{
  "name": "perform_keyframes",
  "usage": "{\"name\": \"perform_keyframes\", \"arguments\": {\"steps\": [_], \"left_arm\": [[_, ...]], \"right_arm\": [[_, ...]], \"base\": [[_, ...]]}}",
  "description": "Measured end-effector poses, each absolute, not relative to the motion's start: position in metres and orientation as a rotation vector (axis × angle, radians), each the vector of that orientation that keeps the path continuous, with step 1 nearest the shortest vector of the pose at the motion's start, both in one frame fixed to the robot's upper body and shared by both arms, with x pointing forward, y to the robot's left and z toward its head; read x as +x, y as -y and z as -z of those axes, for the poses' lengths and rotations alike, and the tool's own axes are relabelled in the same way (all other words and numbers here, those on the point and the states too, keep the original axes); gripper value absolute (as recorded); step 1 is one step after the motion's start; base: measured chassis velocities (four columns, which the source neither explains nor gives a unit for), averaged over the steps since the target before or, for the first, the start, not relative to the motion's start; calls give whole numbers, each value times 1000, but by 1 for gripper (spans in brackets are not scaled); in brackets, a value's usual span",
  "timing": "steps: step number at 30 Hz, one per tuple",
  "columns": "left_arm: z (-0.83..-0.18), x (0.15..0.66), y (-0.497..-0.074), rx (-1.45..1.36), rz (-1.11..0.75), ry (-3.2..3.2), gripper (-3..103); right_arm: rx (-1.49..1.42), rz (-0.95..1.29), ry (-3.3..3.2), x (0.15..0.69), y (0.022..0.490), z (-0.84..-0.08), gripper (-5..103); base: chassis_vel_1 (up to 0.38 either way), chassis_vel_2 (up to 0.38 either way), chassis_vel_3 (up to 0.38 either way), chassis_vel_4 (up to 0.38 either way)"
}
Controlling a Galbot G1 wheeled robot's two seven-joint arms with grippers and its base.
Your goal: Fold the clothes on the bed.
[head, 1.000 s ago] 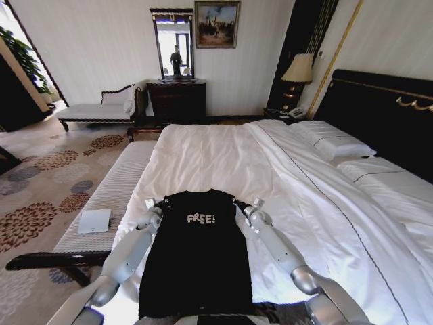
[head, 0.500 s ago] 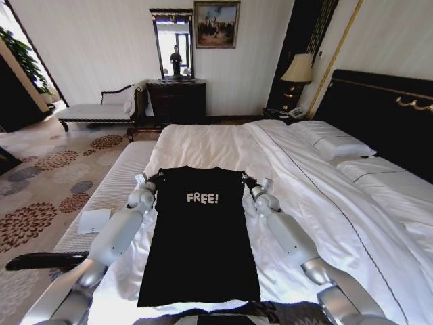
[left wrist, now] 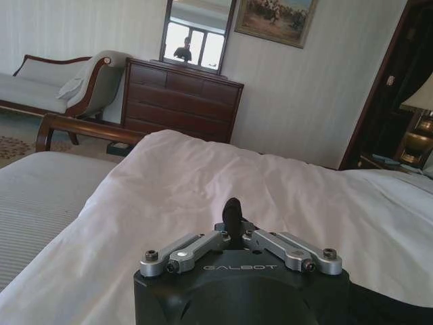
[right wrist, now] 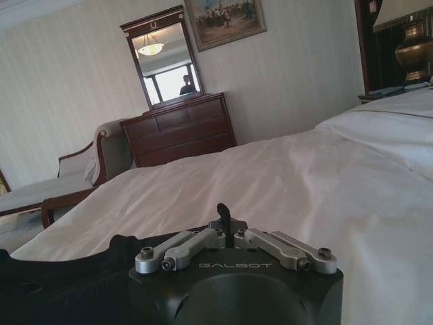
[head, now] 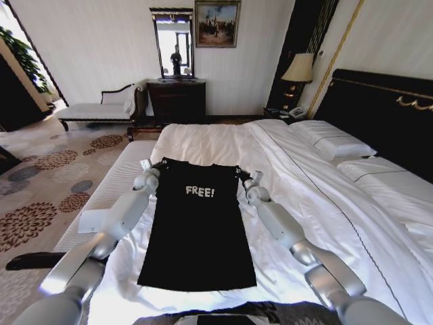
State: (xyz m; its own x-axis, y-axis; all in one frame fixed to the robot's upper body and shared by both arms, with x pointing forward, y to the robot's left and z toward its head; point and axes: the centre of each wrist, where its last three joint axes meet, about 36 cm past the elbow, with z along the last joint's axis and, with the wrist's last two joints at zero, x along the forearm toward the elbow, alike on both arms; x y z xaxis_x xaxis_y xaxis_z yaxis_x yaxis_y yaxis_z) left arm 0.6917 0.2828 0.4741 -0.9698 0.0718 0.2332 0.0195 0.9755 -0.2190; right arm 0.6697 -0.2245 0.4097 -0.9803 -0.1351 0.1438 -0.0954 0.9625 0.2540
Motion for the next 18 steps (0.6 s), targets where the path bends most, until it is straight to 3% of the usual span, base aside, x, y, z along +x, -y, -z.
{"name": "perform_keyframes", "arguments": {"steps": [18], "left_arm": [[-476, 718, -280, -61, -375, 2870, 2]], "right_arm": [[104, 305, 2993, 710, 220, -430, 1]], "base": [[0, 0, 0, 0]]}}
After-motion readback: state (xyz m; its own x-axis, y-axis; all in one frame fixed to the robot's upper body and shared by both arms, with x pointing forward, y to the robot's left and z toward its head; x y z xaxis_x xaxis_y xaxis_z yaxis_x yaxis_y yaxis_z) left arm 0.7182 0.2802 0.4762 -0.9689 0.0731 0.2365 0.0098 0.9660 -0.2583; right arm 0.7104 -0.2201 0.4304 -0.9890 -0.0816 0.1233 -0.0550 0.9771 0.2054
